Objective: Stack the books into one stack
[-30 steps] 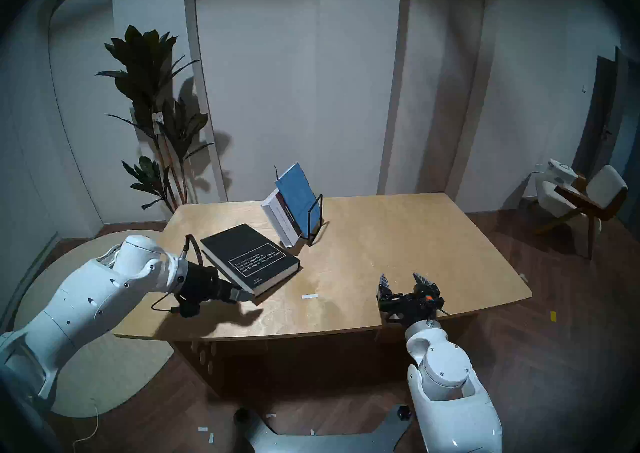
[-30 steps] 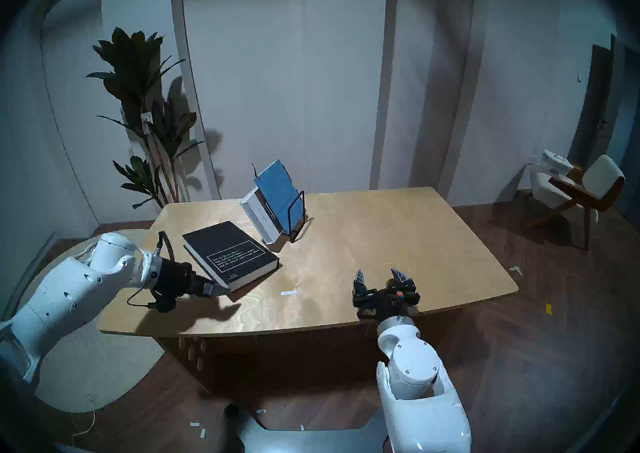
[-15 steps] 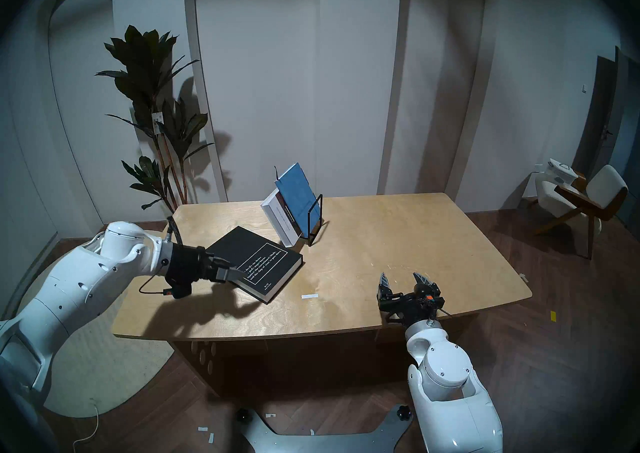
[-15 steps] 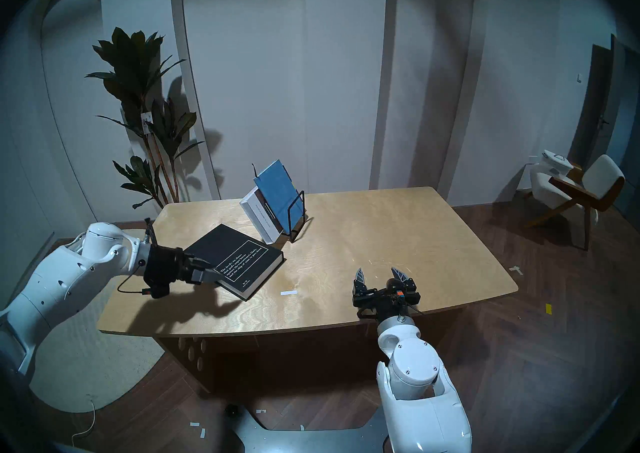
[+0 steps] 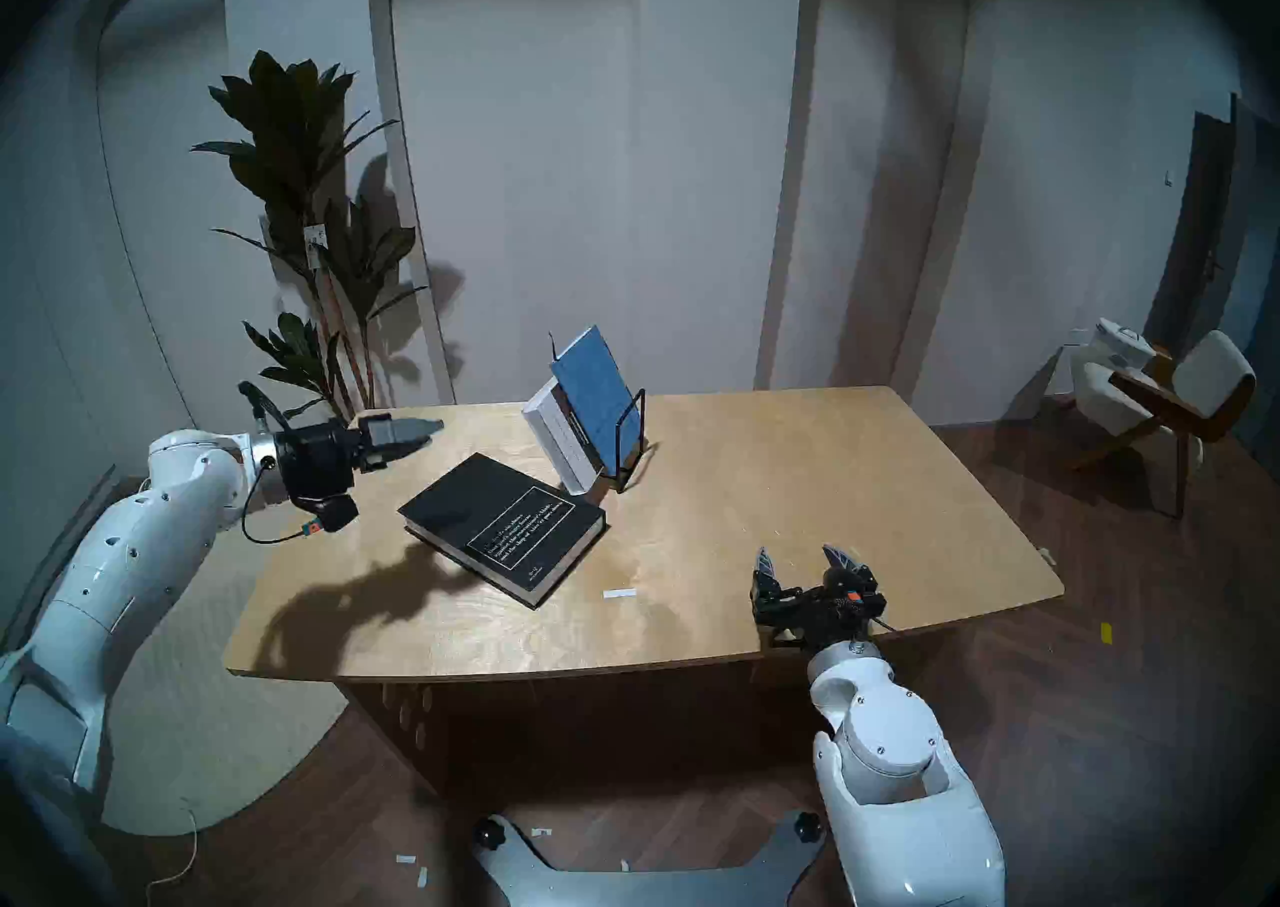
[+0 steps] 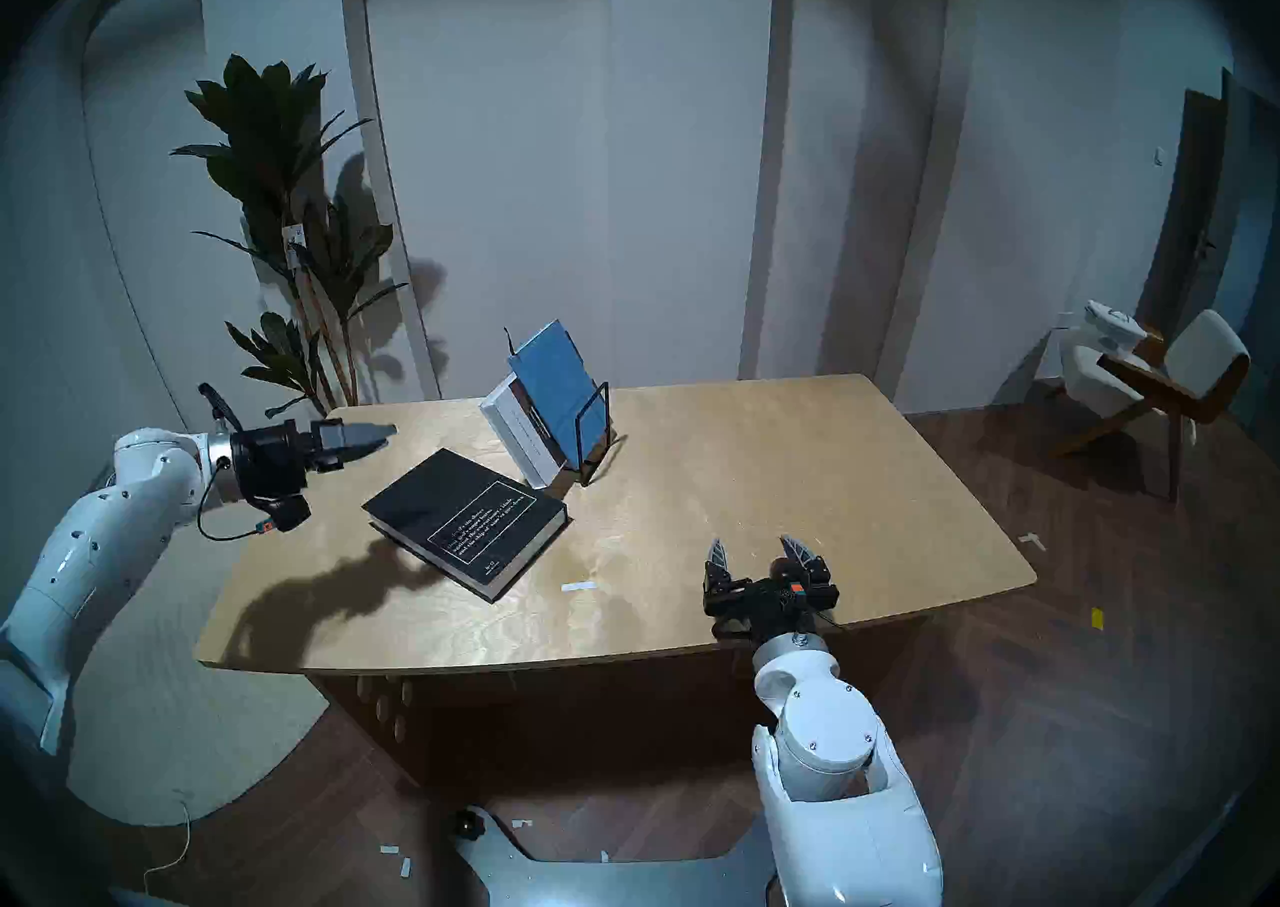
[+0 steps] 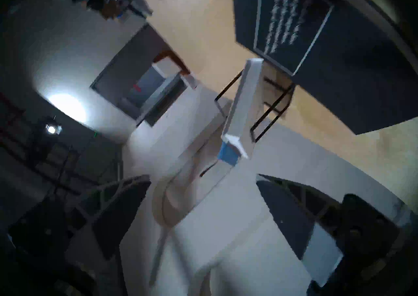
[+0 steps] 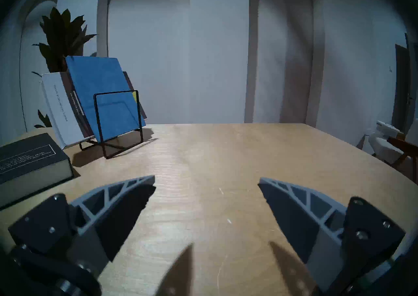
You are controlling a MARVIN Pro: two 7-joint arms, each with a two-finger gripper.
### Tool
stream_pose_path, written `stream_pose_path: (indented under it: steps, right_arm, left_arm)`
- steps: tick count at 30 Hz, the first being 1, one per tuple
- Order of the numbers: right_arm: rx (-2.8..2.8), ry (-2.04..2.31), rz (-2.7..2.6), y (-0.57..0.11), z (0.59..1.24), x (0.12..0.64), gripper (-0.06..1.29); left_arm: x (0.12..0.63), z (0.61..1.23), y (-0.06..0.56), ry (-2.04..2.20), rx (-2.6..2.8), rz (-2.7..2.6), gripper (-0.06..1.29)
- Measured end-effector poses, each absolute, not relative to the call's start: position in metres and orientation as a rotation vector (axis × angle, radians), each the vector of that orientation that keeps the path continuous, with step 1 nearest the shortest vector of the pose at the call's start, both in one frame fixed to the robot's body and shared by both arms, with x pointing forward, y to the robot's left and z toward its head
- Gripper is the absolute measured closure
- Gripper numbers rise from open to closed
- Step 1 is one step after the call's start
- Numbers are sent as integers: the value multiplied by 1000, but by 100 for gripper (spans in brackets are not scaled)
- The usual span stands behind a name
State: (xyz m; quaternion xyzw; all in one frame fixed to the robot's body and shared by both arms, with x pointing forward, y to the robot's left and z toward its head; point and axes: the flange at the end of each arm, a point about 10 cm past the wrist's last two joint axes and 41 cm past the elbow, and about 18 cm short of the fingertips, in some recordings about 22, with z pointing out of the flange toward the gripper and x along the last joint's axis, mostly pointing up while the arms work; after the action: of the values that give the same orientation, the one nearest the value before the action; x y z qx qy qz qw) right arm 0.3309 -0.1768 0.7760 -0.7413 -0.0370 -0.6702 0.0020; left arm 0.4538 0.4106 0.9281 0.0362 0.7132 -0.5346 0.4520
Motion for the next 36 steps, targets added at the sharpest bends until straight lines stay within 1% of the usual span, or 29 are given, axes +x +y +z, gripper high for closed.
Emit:
stream_pose_path:
  steps: [10, 17, 25, 36]
  right_arm:
    - [-2296, -338, -2193, -157, 785, 343, 1]
    - [-2220, -478, -2261, -130, 797, 352, 1]
    - [-2119, -646, -2320, -92, 808, 362, 1]
    - [-2075, -804, -2355, -57, 800, 383, 1]
  left_arm:
    - [448, 913, 417, 1478, -176, -1632, 1]
    - [442, 894, 415, 1244, -348, -1848, 1]
    - [440, 878, 411, 1070, -499, -1979, 1]
    - [441, 879, 407, 868, -579, -2086, 1]
